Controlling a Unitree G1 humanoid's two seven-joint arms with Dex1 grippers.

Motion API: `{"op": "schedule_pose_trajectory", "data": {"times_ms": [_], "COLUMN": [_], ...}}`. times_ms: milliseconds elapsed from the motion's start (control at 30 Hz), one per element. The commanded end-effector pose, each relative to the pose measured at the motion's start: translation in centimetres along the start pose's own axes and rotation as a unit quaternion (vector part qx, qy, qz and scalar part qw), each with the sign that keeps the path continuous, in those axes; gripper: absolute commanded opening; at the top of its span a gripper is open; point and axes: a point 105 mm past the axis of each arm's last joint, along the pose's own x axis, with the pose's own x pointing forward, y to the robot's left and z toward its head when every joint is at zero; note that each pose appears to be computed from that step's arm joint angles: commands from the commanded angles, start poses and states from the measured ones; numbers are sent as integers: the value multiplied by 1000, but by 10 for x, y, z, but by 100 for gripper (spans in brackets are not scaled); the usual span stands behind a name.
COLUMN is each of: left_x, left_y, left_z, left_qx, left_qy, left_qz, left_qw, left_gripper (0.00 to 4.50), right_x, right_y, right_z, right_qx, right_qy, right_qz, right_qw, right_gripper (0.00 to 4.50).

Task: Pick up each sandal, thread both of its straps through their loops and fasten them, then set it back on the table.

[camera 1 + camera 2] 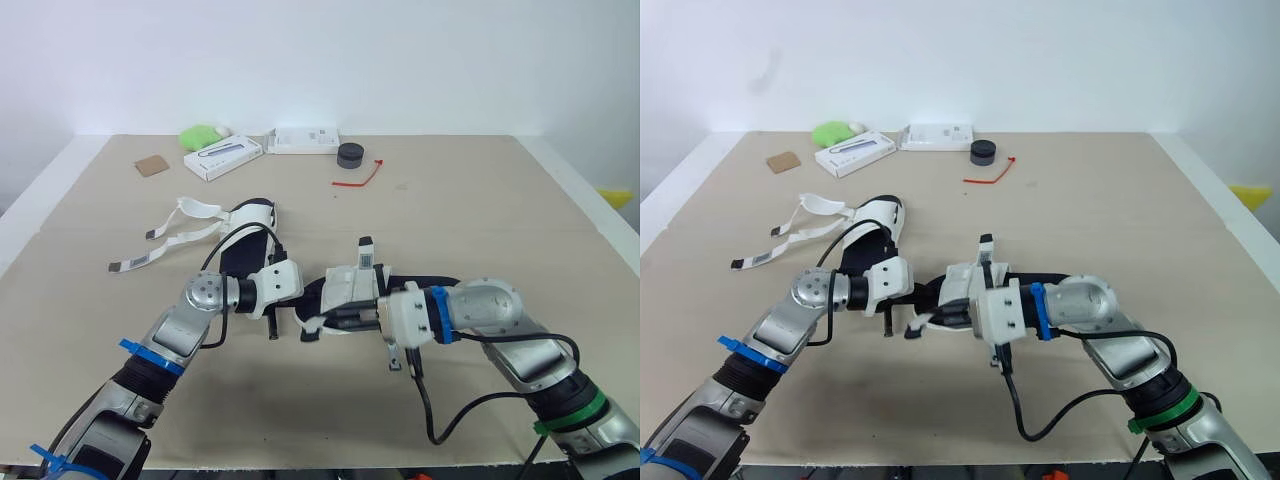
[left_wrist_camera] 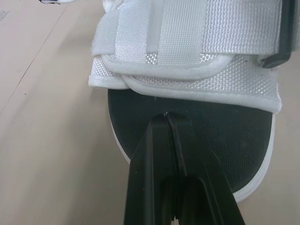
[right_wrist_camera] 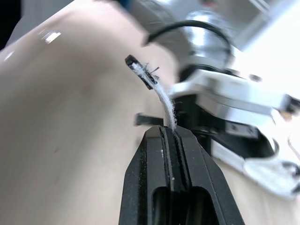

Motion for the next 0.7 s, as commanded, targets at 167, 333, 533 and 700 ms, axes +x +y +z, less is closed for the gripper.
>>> {"op": "schedule_pose_trajectory", "data": {"times_ms": [167,333,533,700], "left_x": [5,5,5,5], "left_y": [-11,-9,-10,-10], "left_z": [-24,-23,-24,-24], "left_qx": [-25,-24,-25,-27], "left_qy": [45,44,43,42], "left_qz": [-22,-20,-19,-19], "left_qw": [998,999,999,999], "left_gripper": [0,0,0,0], "right_x": [-9,-17,-23,-25], "right_y": [-42,-49,-50,-52], "right_z": [5,-13,-27,-37], "right_qx": [154,266,314,334], "right_qy": [-10,15,42,59], "right_qz": [-114,-148,-170,-183], "right_qw": [981,952,933,923], "right_gripper": [10,10,10,10]}}
